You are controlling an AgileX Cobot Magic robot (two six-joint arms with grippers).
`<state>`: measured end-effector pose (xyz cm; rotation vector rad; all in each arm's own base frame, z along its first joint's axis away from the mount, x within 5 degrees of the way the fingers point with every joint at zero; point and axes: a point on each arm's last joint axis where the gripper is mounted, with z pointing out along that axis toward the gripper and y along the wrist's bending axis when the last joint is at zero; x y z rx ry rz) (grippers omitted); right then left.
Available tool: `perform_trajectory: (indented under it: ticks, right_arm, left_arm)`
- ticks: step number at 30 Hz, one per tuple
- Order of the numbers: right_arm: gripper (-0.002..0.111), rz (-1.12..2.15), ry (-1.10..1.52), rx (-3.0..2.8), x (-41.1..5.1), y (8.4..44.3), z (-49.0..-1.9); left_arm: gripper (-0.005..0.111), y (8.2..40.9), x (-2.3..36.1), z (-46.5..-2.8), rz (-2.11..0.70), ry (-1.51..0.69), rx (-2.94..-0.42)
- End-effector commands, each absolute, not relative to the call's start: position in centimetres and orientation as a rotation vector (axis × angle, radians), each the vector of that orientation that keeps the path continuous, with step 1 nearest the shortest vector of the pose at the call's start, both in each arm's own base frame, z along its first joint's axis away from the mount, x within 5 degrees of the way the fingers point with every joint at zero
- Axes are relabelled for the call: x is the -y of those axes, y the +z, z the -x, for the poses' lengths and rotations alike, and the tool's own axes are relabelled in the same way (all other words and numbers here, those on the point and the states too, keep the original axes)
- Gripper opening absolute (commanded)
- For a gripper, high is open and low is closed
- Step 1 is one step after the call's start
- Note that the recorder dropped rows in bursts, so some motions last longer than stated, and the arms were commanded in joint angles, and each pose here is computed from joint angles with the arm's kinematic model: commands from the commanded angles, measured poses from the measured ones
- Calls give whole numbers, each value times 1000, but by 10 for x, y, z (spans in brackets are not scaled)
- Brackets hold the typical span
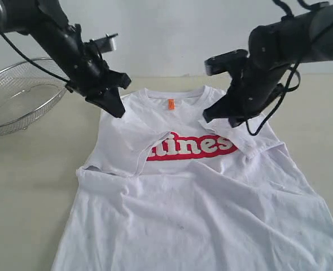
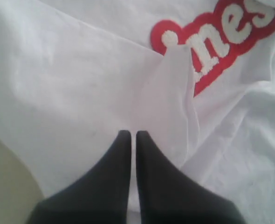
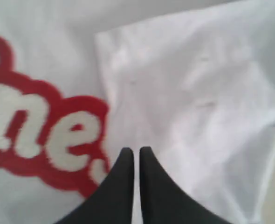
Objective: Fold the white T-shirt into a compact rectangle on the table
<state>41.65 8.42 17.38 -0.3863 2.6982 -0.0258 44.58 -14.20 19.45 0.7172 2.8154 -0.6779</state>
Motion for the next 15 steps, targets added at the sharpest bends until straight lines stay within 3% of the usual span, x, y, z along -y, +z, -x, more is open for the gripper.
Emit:
perform_trajectory:
  ticks: [1,5,15]
  right_arm:
    - [0,248,-98,-2746,-40,180,-426]
    - [0,284,-103,-2772,-37,164,-430]
    - [0,285,-73,-2840,-40,102,-438]
  left_arm:
    - [5,170,164,-448,-669,-645,-2795]
    - [5,141,159,-452,-679,-541,-2860]
    - [5,119,142,-471,-637,-412,-2784]
